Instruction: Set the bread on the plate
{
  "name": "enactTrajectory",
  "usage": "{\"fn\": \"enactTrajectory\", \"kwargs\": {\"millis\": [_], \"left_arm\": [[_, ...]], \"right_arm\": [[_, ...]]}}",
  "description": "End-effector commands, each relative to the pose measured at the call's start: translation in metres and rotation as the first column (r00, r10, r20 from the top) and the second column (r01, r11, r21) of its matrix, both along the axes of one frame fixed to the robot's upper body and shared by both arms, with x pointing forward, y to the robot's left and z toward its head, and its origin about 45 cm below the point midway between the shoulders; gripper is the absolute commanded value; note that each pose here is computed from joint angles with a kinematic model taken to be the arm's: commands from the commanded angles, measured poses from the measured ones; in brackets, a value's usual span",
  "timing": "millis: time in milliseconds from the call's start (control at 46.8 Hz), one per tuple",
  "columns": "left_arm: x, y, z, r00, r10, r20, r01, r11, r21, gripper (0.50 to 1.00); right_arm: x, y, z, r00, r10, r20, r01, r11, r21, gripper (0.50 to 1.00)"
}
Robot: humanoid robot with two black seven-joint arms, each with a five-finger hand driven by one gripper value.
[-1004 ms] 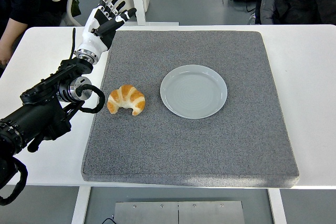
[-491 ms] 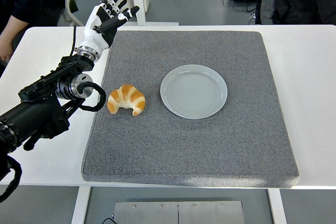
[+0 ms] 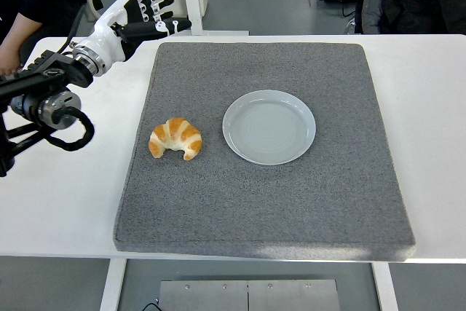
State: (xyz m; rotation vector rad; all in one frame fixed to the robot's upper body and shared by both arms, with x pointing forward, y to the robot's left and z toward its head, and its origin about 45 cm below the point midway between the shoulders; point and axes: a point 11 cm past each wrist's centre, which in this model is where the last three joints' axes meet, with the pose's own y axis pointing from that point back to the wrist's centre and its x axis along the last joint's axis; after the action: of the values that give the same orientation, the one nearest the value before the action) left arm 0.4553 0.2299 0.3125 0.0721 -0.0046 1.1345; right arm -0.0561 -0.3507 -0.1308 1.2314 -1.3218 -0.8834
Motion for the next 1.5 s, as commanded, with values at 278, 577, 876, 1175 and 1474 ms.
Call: {"fn": "enactTrajectory", "kwargs": {"millis": [278, 577, 876, 1175, 1474], "left_arm": [[-0.024, 0.011, 0.022, 0.990, -0.091, -0.110, 0.120, 0.948, 0.295, 0.975], [-0.034, 0.010, 0.045, 0.970, -0.197, -0.143, 0.242, 0.832, 0.499, 0.975], [-0.052, 0.004, 0.024, 0.936, -0.282, -0.209, 0.350, 0.694, 0.630, 0.974], [-0.060, 0.013, -0.011, 0.926, -0.343, -0.155, 0.335, 0.563, 0.756, 0.972], [-0.068, 0.011, -0.055, 0.921, -0.372, -0.113, 0.320, 0.560, 0.764, 0.961]], "right_arm": [[0.000, -0.001, 0.000, 1.000, 0.002, 0.000, -0.002, 1.000, -0.003, 1.000], [0.000, -0.001, 0.000, 1.000, 0.000, 0.000, 0.000, 1.000, -0.003, 1.000], [0.000, -0.002, 0.000, 1.000, 0.002, 0.000, -0.002, 1.000, -0.005, 1.000], [0.000, -0.002, 0.000, 1.000, 0.000, 0.000, 0.000, 1.000, -0.005, 1.000], [0.000, -0.002, 0.000, 1.000, 0.000, 0.000, 0.000, 1.000, -0.005, 1.000]]}}
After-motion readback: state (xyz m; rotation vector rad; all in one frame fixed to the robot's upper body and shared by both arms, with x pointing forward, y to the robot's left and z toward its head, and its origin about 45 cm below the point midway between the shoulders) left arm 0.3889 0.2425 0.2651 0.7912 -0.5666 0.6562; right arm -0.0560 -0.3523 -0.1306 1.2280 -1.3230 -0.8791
